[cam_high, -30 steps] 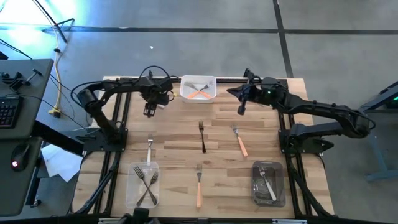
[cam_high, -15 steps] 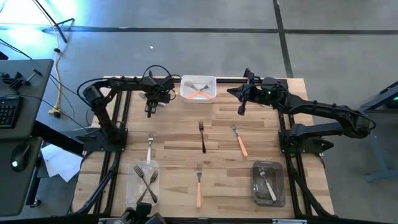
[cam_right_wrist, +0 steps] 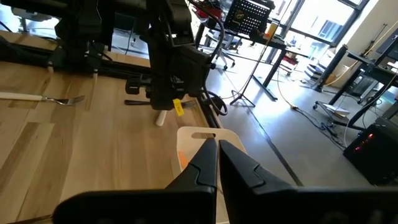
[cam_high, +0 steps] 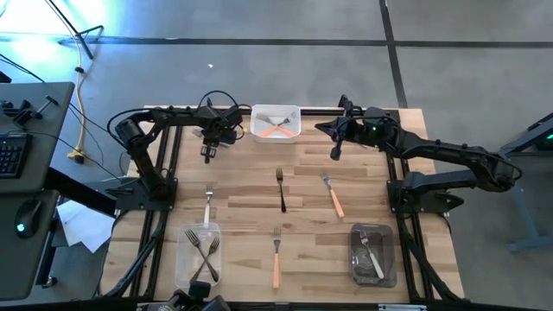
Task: Sort silverware by color (type)
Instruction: Put the top white fork into the black bin
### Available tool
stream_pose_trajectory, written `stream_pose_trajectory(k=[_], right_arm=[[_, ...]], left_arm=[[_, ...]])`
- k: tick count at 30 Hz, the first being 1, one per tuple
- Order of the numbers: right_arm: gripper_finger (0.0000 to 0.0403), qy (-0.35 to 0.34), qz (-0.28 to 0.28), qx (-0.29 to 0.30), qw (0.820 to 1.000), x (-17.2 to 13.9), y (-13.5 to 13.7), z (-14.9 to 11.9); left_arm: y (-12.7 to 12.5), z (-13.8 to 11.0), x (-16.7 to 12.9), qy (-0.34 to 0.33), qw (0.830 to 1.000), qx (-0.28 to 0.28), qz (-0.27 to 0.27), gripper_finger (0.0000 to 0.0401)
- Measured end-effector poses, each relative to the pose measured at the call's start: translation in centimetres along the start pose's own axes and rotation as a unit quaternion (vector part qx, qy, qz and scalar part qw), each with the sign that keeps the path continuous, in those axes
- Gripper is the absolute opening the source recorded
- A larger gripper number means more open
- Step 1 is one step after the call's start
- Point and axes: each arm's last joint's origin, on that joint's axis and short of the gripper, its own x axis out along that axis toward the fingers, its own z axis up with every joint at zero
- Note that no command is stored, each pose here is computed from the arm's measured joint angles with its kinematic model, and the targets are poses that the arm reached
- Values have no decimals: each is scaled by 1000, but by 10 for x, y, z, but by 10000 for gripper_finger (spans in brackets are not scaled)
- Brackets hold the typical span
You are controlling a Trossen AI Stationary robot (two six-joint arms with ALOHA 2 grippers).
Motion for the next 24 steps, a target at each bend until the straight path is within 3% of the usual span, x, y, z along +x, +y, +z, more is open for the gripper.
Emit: stream_pose_trajectory(k=[15, 24], right_arm=[[0, 1, 0, -1, 1000, 0, 0, 0], [0, 1, 0, -2, 1000, 0, 0, 0]], left_arm=[[-9, 6, -7, 5, 1000, 30, -5, 14], [-23, 13, -55, -95, 995, -40, -17, 11]])
